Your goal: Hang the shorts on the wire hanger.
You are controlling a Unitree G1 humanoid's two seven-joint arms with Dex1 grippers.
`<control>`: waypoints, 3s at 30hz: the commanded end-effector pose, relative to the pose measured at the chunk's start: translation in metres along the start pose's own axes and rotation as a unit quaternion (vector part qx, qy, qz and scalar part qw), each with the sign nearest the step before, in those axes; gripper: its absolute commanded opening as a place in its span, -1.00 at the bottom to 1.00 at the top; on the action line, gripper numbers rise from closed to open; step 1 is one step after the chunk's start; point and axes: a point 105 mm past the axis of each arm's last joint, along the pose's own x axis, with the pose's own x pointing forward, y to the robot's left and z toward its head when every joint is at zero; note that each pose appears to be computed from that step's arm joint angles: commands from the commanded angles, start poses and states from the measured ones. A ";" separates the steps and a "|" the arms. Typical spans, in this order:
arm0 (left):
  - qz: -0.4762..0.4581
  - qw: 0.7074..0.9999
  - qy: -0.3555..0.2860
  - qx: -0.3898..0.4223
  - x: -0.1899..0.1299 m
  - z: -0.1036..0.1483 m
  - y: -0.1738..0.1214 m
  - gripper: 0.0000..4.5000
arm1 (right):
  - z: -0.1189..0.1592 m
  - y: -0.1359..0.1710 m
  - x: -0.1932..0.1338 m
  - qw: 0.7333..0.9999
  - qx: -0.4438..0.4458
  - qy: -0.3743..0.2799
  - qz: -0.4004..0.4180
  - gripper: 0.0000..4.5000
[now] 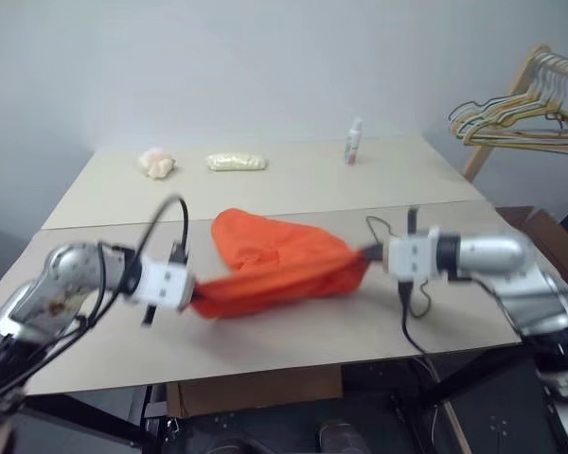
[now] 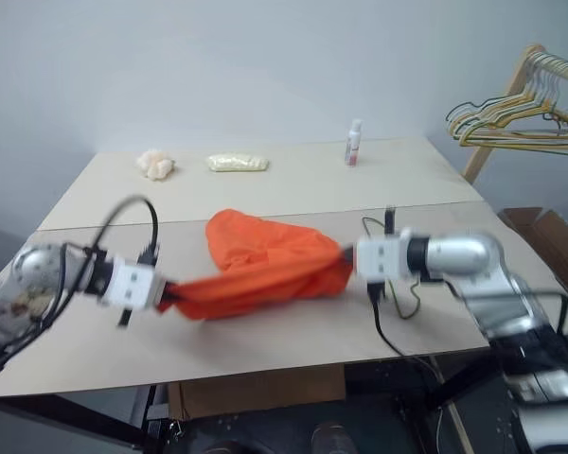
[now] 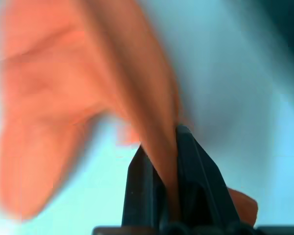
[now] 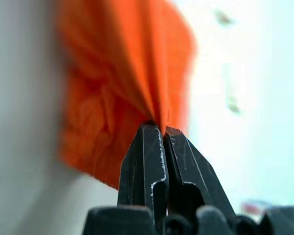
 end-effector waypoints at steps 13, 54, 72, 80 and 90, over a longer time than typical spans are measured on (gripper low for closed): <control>0.719 0.683 0.032 0.127 -0.143 0.112 0.273 -0.97 | 0.061 -0.226 -0.041 0.761 0.034 -0.082 -0.643 -1.00; -0.210 0.977 0.041 -0.003 -0.046 0.021 -0.141 -0.79 | -0.011 0.144 -0.027 0.974 -0.143 -0.090 0.149 -0.71; 0.003 0.968 -0.179 -0.173 -0.047 0.072 -0.060 0.99 | -0.078 0.077 -0.100 0.913 0.334 0.220 -0.083 0.99; 0.015 0.949 -0.234 -0.210 -0.028 0.091 -0.044 0.99 | -0.139 0.112 -0.106 0.804 0.427 0.400 -0.107 0.99; 0.025 0.949 -0.231 -0.215 -0.027 0.088 -0.042 1.00 | -0.151 0.125 -0.101 0.758 0.497 0.409 -0.105 -0.13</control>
